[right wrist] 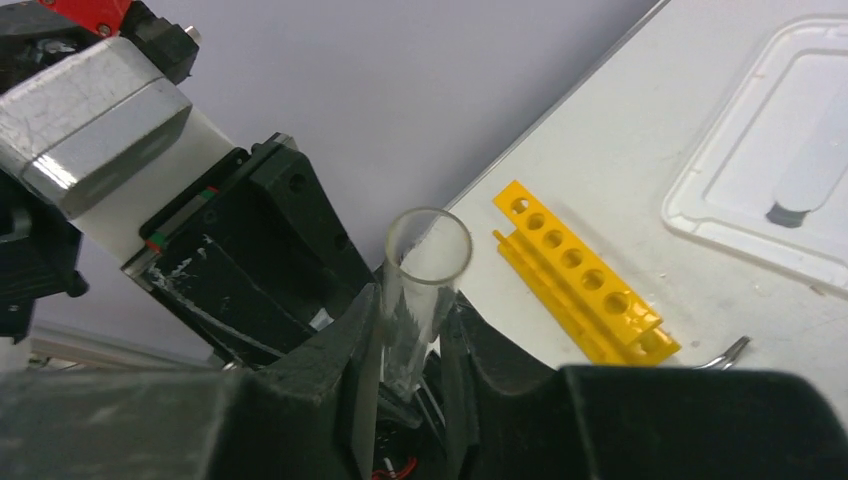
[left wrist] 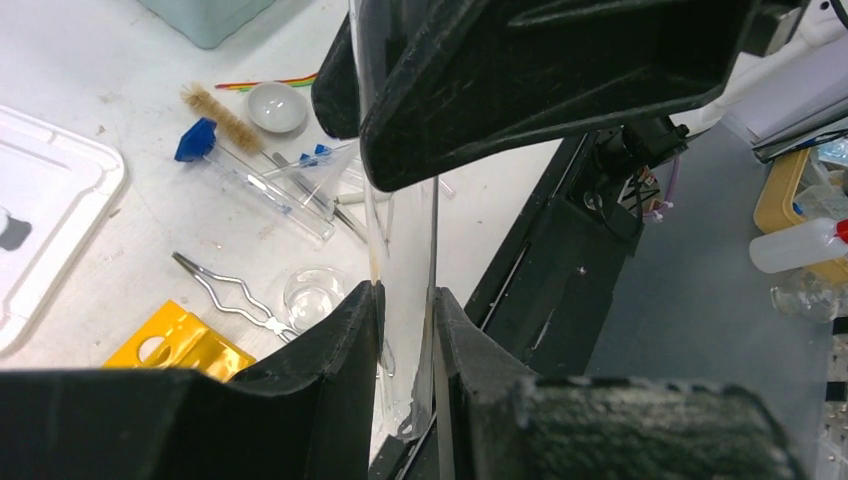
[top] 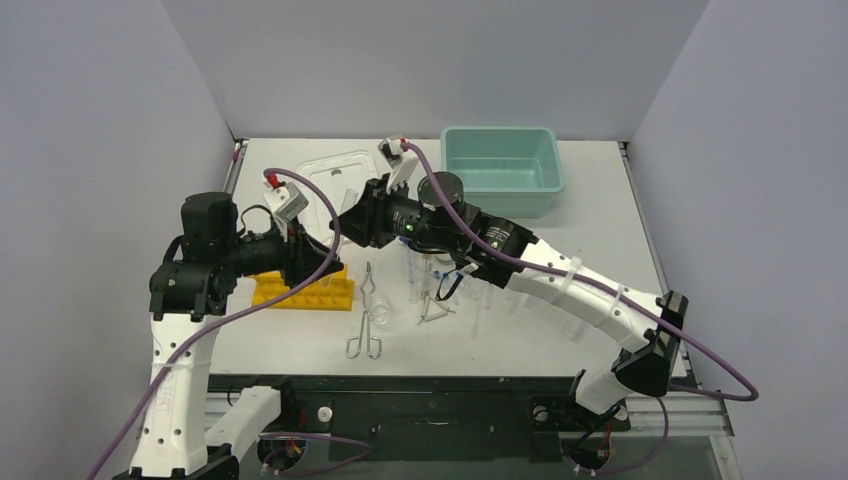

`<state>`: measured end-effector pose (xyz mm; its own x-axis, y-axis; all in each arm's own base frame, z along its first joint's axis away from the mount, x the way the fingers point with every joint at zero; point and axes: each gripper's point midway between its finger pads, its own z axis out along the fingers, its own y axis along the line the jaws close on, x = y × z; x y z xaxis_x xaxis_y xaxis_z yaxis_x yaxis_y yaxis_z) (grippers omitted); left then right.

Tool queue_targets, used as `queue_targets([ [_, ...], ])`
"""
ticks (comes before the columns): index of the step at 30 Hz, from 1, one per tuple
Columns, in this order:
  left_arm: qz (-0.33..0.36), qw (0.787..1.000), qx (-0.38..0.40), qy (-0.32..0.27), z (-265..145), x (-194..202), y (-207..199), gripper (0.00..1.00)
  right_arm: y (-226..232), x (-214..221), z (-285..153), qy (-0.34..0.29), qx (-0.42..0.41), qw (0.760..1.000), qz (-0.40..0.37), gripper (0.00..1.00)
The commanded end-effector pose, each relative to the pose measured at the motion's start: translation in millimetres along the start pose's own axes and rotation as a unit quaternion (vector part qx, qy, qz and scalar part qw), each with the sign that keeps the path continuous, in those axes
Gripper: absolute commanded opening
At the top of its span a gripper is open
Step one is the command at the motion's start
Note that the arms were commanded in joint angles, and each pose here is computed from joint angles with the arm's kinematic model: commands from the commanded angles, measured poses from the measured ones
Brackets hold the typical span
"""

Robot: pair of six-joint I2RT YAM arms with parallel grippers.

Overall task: Organize the chemistry lab equipment
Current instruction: Insert the test tube into the slot of the test tube rack.

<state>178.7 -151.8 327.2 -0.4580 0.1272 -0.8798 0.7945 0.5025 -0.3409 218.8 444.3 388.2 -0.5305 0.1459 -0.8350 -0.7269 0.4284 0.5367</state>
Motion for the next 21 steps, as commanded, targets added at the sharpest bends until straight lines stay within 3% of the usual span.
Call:
queue_targets([
  [1, 0.027, 0.999, 0.019, -0.006, -4, -4, -12, 0.09, 7, -34, -1, -0.048, -0.008, 0.999, -0.008, 0.13],
  [3, 0.024, 1.000, 0.017, -0.005, -4, -3, -10, 0.09, 1, -32, -1, -0.047, -0.002, 0.999, -0.009, 0.02],
  [5, 0.020, 1.000, 0.011, -0.004, -2, -3, -6, 0.12, -4, -30, -2, -0.046, 0.004, 0.999, -0.012, 0.00],
  [7, 0.013, 1.000, -0.003, -0.002, -1, -3, 1, 0.22, -12, -28, -4, -0.046, 0.015, 0.999, -0.014, 0.00],
  [8, 0.006, 1.000, -0.019, 0.001, 0, -3, 8, 0.37, -18, -24, -5, -0.044, 0.023, 0.999, -0.015, 0.00],
  [10, -0.001, 0.999, -0.048, 0.004, 1, -5, 21, 0.53, -30, -20, -8, -0.042, 0.040, 0.998, -0.015, 0.00],
  [14, -0.008, 0.992, -0.124, 0.017, 0, -1, 54, 0.71, -59, -9, -15, -0.033, 0.091, 0.995, -0.028, 0.00],
  [18, -0.017, 0.976, -0.211, 0.045, -9, 9, 90, 0.96, -90, 0, -28, -0.023, 0.158, 0.985, -0.060, 0.00],
  [21, -0.025, 0.958, -0.276, 0.069, -23, 20, 117, 0.97, -111, 5, -38, -0.016, 0.207, 0.975, -0.077, 0.00],
])
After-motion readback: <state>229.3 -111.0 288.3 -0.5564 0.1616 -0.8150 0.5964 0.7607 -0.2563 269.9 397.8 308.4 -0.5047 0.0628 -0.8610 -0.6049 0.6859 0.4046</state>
